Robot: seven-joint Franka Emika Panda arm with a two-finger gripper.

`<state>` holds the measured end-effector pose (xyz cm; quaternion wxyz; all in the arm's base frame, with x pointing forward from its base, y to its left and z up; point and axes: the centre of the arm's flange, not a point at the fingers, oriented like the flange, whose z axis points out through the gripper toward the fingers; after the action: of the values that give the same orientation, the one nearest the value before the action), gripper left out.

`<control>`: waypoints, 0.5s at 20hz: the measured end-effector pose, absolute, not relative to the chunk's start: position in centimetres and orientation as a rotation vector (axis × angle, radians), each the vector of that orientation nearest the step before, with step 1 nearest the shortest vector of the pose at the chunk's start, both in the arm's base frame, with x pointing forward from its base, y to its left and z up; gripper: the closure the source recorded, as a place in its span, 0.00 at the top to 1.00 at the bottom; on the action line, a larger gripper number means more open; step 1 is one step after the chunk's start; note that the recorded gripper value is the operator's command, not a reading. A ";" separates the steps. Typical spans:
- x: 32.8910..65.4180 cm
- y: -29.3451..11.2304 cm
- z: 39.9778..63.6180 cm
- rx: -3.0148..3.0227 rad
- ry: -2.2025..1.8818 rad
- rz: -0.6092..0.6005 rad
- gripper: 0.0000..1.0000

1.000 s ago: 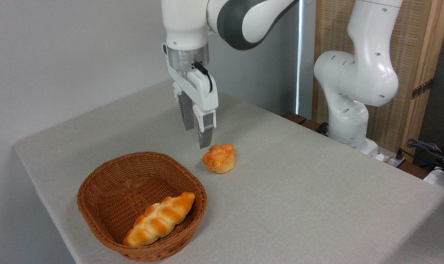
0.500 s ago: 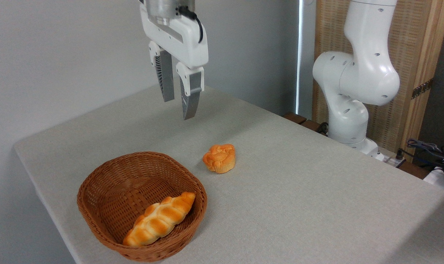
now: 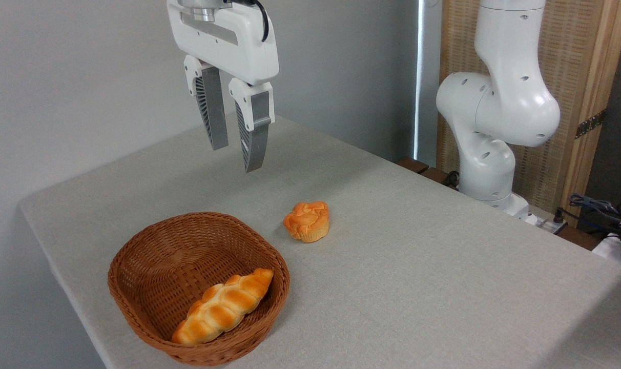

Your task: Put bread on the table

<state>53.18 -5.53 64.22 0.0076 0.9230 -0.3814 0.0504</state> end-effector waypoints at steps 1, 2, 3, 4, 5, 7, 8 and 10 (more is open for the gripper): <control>53.4 -5.5 64.1 2.892 -1.188 0.152 1.00; 53.5 -5.5 64.0 2.895 -1.185 0.147 1.00; 53.6 -5.5 63.9 2.895 -1.184 0.142 1.00; 53.8 -5.5 63.7 2.895 -1.184 0.135 1.00; 53.9 -5.5 63.5 2.894 -1.184 0.129 1.00; 54.1 -5.5 63.3 2.893 -1.183 0.121 1.00; 54.1 -5.5 63.2 2.893 -1.183 0.117 1.00; 54.3 -5.5 62.9 2.891 -1.182 0.109 1.00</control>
<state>54.29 -5.49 62.89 0.0080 0.9250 -0.3782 0.0347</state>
